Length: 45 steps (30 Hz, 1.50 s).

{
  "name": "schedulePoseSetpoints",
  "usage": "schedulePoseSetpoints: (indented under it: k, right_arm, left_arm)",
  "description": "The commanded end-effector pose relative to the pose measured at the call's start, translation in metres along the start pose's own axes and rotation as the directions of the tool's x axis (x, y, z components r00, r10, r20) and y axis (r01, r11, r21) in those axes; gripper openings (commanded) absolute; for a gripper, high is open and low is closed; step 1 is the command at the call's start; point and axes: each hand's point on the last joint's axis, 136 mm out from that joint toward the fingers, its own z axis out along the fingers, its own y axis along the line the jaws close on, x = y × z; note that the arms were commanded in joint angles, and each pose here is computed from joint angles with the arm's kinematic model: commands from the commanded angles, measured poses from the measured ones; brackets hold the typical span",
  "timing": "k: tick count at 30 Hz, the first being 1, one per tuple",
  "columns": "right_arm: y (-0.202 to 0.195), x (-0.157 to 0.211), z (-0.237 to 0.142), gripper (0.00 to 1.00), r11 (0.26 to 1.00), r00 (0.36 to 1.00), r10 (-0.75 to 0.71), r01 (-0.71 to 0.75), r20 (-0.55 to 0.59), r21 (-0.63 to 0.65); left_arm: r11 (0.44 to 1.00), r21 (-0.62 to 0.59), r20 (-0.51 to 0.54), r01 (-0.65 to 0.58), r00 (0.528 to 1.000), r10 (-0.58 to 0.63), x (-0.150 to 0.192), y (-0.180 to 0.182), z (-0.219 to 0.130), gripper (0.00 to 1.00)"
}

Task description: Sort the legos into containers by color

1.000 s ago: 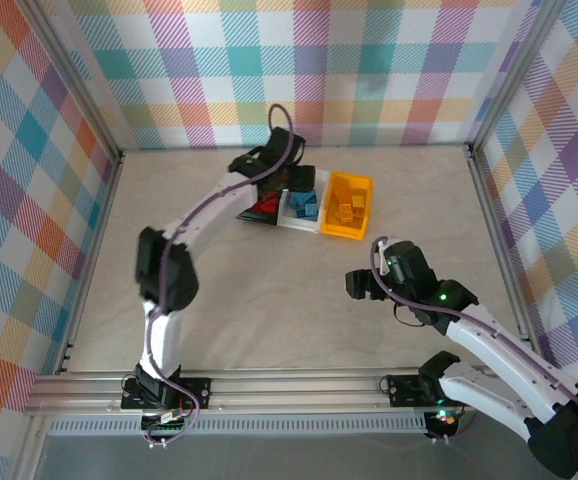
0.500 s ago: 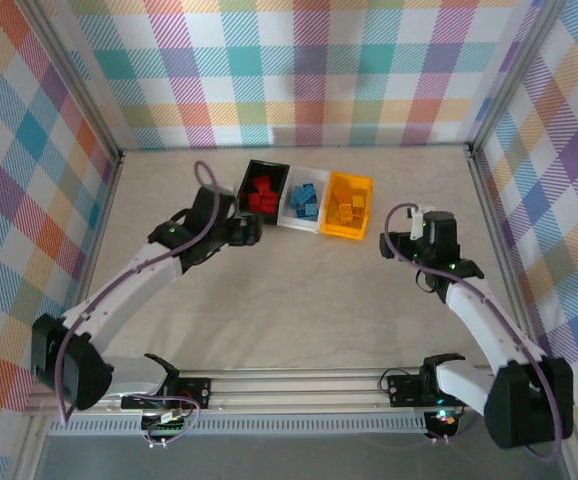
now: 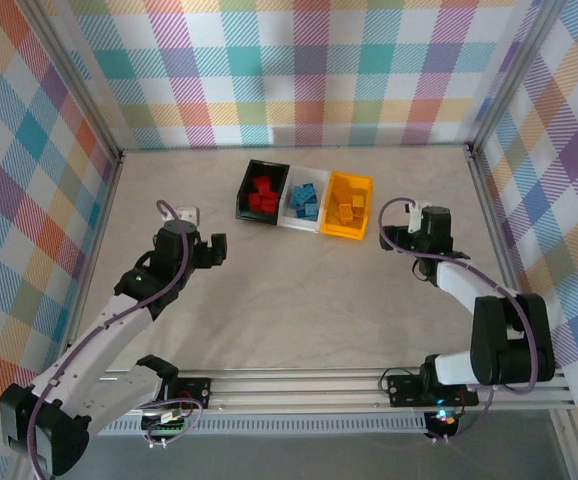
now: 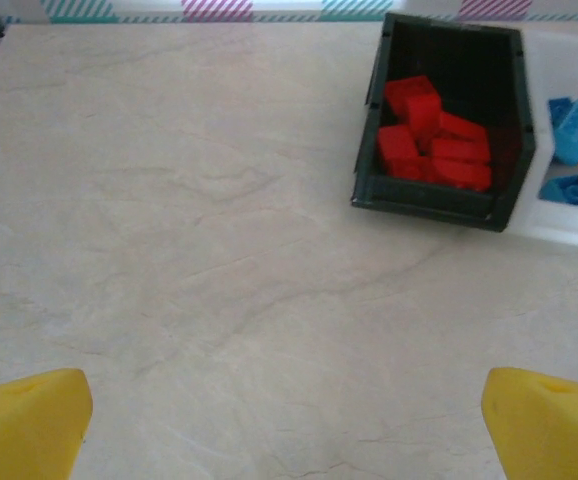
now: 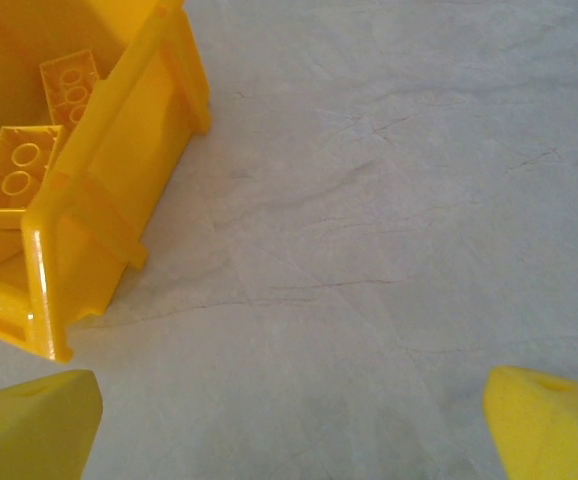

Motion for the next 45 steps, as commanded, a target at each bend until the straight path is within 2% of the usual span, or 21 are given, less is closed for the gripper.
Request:
schedulePoseSetpoints:
  k: [1,7,11,15,20,31,34,38,45]
  right_arm:
    - [0.004,-0.015,0.009,0.98,0.998,0.993,-0.047,0.050,0.111,-0.025]
    - [0.005,-0.009,0.011,0.97,0.999,0.978,-0.041,0.047,0.207,-0.027]
    - [0.001,-0.007,0.000,0.97,0.999,0.950,-0.038,0.041,0.311,-0.003]
    - [0.003,0.000,0.001,0.98,0.998,0.932,-0.048,0.055,0.360,-0.010]
    - [-0.003,0.000,0.010,1.00,1.000,0.954,-0.015,0.018,0.299,-0.006]
    - [-0.008,0.000,0.011,1.00,1.000,0.959,0.009,-0.007,0.284,-0.006]
    - [-0.008,-0.001,0.012,1.00,1.000,0.959,0.010,-0.008,0.284,-0.008]
    - [-0.009,-0.001,0.011,1.00,1.000,0.959,0.012,-0.010,0.284,-0.008]
    - [-0.008,-0.001,0.012,1.00,1.000,0.959,0.012,-0.010,0.283,-0.010]
  left_arm:
    - [0.995,-0.097,0.020,-0.019,1.000,0.021,0.000,0.019,0.003,1.00]
    - [0.977,-0.193,0.051,0.086,0.996,-0.077,0.012,0.048,0.009,1.00]
    - [0.966,-0.229,0.129,0.117,0.988,-0.089,0.019,0.066,0.012,1.00]
    - [0.964,-0.236,0.243,0.122,0.968,-0.063,0.031,0.075,0.021,1.00]
    - [0.965,-0.229,0.272,0.125,0.960,-0.060,0.041,0.075,0.042,1.00]
    - [0.985,-0.171,0.206,-0.036,0.976,0.072,0.038,0.050,0.113,1.00]
    - [0.988,-0.151,0.173,-0.039,0.983,0.065,0.038,0.049,0.123,1.00]
    - [0.994,-0.111,0.197,-0.016,0.980,0.037,0.043,0.046,0.134,1.00]
    - [1.000,-0.022,0.233,-0.015,0.972,0.020,0.057,0.041,0.131,1.00]
